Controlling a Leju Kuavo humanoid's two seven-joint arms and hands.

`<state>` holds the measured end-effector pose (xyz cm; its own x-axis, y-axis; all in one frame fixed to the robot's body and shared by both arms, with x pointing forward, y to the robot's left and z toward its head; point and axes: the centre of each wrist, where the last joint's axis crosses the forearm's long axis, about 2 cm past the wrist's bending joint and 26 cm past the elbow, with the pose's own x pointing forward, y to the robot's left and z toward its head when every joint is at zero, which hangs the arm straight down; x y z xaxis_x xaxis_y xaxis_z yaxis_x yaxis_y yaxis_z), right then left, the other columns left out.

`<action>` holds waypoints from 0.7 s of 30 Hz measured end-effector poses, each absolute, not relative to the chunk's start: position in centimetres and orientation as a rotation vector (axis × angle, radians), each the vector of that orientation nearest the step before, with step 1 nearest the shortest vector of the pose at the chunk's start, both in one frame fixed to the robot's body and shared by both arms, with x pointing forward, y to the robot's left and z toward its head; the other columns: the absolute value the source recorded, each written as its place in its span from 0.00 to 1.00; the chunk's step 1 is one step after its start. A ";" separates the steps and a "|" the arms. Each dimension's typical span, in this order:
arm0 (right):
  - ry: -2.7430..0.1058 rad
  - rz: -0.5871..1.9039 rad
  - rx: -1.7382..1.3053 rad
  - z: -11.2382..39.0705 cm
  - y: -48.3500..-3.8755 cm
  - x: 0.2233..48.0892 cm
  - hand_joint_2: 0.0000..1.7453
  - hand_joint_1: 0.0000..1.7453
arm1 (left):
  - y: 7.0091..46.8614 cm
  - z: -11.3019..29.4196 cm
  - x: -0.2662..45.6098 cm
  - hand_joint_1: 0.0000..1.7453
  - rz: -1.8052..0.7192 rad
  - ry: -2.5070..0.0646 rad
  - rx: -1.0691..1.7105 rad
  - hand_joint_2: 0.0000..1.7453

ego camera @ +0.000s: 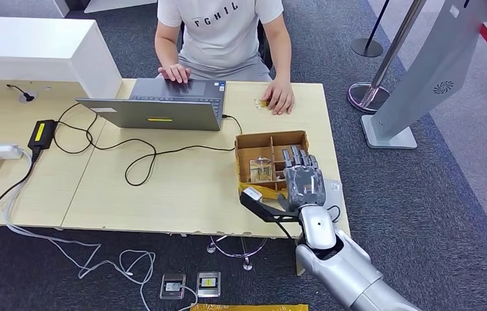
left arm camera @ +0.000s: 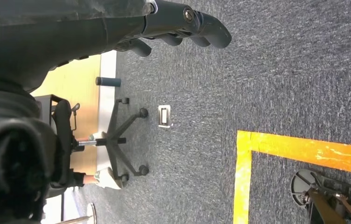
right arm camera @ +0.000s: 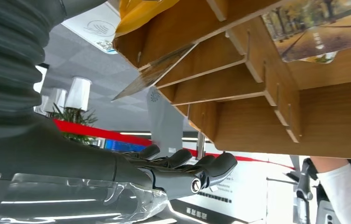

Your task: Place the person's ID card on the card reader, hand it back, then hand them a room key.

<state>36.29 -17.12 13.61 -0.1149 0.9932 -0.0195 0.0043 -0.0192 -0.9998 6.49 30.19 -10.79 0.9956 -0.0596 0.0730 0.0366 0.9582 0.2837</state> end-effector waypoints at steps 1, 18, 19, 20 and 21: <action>-1.283 1.306 -1.173 13.6 -17.2 36.3 1.00 0.00 | 30.2 -10.8 6.5 0.00 -0.049 -0.082 0.285 0.00; -1.222 1.300 -1.209 13.2 -19.0 36.6 1.00 0.00 | 30.2 -10.8 6.5 0.00 -0.050 -0.083 0.289 0.00; -1.224 1.301 -1.208 13.2 -19.0 36.6 1.00 0.00 | 30.2 -10.8 6.5 0.00 -0.050 -0.083 0.289 0.00; -1.228 1.303 -1.207 13.2 -19.0 36.5 1.00 0.00 | 30.2 -10.8 6.5 0.00 -0.050 -0.083 0.289 0.00; -1.231 1.305 -1.205 13.1 -19.1 36.5 1.00 0.00 | 30.2 -10.8 6.5 0.00 -0.050 -0.083 0.289 0.00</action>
<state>36.52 -19.07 13.14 -0.0730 0.9960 -0.0509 -0.0075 -0.0516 -0.9986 6.49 30.20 -10.79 0.9954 -0.0612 0.0741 0.0375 0.9573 0.2867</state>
